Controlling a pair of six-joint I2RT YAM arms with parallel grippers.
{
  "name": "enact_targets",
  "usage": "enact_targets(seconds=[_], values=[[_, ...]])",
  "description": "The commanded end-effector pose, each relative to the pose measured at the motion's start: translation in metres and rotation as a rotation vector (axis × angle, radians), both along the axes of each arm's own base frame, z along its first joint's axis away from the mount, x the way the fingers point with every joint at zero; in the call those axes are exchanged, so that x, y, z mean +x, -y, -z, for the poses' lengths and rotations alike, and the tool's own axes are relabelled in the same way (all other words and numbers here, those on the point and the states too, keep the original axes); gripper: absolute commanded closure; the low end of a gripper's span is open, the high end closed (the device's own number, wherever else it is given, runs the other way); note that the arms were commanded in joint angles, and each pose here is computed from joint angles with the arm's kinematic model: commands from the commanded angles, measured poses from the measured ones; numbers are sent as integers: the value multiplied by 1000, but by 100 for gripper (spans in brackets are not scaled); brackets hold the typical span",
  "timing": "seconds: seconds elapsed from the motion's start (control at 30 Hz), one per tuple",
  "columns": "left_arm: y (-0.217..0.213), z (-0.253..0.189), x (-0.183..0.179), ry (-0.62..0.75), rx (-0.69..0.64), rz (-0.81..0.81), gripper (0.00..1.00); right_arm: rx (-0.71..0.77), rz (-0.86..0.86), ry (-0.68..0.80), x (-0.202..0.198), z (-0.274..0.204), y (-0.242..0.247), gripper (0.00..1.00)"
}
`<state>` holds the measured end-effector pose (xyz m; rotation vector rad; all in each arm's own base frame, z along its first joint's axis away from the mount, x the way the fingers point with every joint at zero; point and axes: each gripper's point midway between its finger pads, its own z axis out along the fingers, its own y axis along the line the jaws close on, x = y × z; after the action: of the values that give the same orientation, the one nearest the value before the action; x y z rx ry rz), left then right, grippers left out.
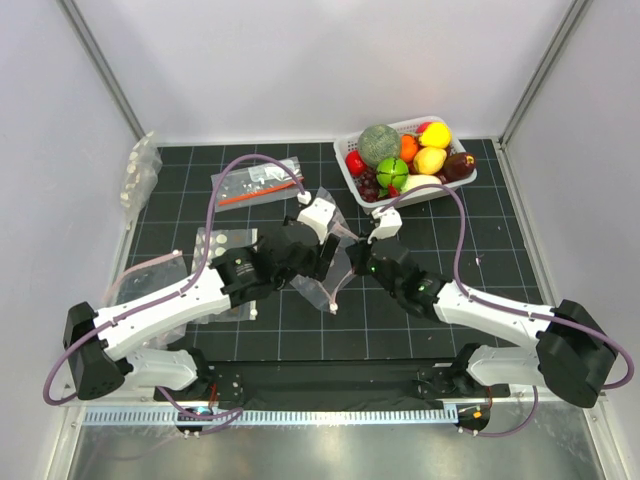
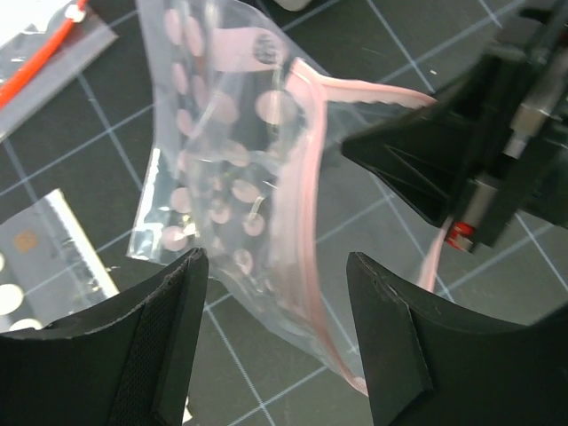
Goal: Place the food in the zip-top bag and seal the zipper
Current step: Open the zipper of the food storage bag at the center of the board.
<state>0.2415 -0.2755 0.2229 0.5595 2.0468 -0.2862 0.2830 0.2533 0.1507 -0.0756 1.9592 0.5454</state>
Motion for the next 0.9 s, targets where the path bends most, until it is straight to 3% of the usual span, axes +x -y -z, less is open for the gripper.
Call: enact_targets(seconds=[0.0,0.13,0.33,0.4,0.53,0.6,0.7,0.73,0.87], values=[[16,-11,-5,-14,-59,71,32,43,1,24,6,-10,-4,95],[15,-13,-6,-20,-56,71,33,37,27,11,8,-6,2,96],[13,-15,-15,-58,-67,74,49,36,46,1,11,-5,6,97],[13,-15,-16,-60,-64,64,57,38,50,2,11,-6,6,98],[7,-12,-13,-59,-33,34,95,37,54,3,11,-6,7,98],[4,-13,-10,-52,-25,13,99,38,45,1,11,-5,5,98],[-3,-12,-7,-38,-3,-26,100,45,-24,7,9,-6,-7,86],[-6,-12,-5,-33,6,-48,100,48,-65,11,8,-8,-14,68],[-23,-11,7,12,60,-143,100,63,-147,25,8,-14,-32,48]])
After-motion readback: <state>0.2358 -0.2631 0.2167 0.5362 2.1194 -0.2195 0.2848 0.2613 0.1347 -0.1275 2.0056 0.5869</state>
